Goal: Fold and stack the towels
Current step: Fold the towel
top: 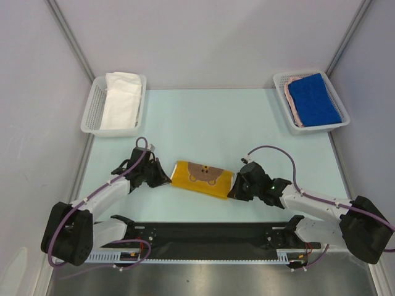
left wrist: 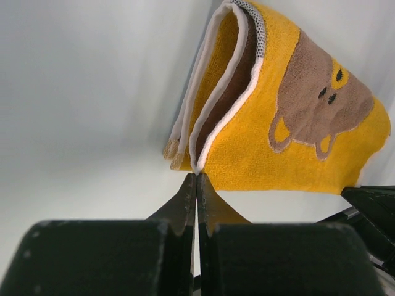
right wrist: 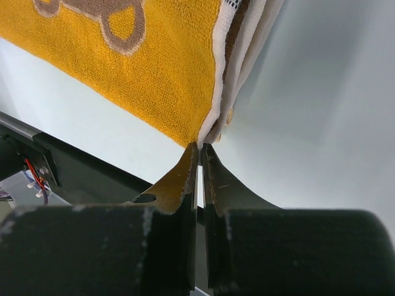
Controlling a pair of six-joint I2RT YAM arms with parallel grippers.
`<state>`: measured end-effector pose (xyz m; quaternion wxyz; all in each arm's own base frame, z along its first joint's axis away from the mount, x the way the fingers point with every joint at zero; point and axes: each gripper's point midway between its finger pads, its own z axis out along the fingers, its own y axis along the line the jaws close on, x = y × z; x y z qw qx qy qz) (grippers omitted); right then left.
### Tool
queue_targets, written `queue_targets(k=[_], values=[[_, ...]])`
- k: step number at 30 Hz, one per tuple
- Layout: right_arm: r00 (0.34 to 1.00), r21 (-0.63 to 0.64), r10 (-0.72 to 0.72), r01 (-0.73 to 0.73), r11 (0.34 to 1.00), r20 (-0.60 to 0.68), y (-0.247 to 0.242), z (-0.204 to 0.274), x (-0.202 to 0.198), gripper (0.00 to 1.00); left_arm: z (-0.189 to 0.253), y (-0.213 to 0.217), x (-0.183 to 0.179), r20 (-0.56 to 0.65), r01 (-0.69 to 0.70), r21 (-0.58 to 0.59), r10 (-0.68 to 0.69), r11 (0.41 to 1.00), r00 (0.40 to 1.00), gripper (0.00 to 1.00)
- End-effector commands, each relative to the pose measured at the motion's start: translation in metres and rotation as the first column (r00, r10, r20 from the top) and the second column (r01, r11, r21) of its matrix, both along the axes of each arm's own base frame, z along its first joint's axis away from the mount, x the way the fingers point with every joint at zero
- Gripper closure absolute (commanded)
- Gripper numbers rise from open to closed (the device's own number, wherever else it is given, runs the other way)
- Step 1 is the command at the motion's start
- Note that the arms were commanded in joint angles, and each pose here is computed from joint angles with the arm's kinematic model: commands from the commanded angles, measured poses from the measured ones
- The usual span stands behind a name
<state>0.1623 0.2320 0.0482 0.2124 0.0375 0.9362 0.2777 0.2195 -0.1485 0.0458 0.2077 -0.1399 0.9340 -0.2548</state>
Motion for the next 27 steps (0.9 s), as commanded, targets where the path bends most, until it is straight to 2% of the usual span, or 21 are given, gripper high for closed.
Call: queue_targets(k=[1,14,18,22,25,26,27], values=[[1.000,0.021,-0.013,0.012,1.000,0.008,0.004,0.000,0.001,1.00,-0.003,-0.002,0.004,0.008,-0.007,-0.012,0.007,1.000,1.000,1.00],[1.000,0.043,0.005,-0.005,0.999,0.005,0.013,-0.001,-0.003,0.98,-0.009,-0.005,0.007,-0.003,-0.004,-0.018,0.004,1.000,1.000,1.00],[1.000,0.037,0.006,-0.006,0.999,0.003,0.012,-0.004,-0.003,0.91,-0.009,-0.004,0.008,-0.002,-0.004,-0.014,0.004,1.000,1.000,0.98],[1.000,0.036,0.002,-0.003,0.999,0.004,0.011,-0.005,-0.004,0.80,-0.007,-0.004,0.011,0.005,-0.003,-0.010,0.003,1.000,1.000,0.94],[1.000,0.038,0.004,-0.004,0.999,0.013,0.011,-0.002,-0.004,0.73,-0.002,-0.005,0.014,0.017,0.004,-0.004,-0.004,1.000,1.000,0.87],[1.000,0.042,0.004,-0.004,0.999,0.018,0.011,0.001,-0.003,0.71,-0.001,-0.005,0.016,0.022,0.004,0.000,-0.004,1.000,1.000,0.79],[1.000,0.038,0.004,-0.005,0.999,0.018,0.010,0.001,-0.003,0.69,0.004,-0.005,0.019,0.029,0.003,0.002,-0.003,1.000,1.000,0.76]])
